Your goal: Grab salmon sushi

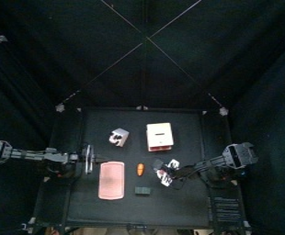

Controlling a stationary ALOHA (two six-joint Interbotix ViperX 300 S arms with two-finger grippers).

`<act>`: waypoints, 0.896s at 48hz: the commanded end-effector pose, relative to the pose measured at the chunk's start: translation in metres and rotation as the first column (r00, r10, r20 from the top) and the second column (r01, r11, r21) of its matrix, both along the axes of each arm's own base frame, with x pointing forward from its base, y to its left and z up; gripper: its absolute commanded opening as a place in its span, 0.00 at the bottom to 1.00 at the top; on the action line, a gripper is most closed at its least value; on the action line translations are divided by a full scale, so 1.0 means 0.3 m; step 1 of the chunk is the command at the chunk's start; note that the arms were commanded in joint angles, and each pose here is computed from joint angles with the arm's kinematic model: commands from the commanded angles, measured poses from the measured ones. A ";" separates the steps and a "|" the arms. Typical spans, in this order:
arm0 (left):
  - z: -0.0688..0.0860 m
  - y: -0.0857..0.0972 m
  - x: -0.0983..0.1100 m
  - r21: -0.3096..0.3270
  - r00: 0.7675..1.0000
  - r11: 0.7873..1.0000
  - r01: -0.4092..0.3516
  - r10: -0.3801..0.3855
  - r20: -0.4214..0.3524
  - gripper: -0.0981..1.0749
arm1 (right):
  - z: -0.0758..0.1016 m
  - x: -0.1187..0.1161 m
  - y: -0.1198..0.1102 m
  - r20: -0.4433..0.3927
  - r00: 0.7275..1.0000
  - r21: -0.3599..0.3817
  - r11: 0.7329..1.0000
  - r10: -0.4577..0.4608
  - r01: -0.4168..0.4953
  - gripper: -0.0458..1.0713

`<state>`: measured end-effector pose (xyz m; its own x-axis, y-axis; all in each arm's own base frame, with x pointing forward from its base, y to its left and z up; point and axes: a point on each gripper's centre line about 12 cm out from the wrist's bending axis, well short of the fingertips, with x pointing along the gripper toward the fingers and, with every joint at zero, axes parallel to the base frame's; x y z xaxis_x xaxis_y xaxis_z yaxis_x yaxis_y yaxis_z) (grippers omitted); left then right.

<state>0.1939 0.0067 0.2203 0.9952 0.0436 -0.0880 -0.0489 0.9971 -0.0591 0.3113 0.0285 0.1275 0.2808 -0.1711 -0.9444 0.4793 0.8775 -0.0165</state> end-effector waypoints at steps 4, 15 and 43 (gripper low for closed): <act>0.020 0.000 0.007 0.004 1.000 1.000 0.000 0.000 0.021 0.07 | 0.034 0.019 0.007 0.035 0.999 0.007 1.000 0.002 -0.002 0.87; 0.020 0.001 0.007 0.002 1.000 1.000 -0.001 0.001 0.021 0.07 | 0.028 0.015 0.003 0.030 1.000 0.000 1.000 0.005 -0.005 0.87; 0.014 0.001 0.005 -0.014 1.000 1.000 -0.004 0.004 0.017 0.07 | -0.019 0.016 0.000 -0.013 1.000 -0.011 1.000 0.014 -0.014 0.86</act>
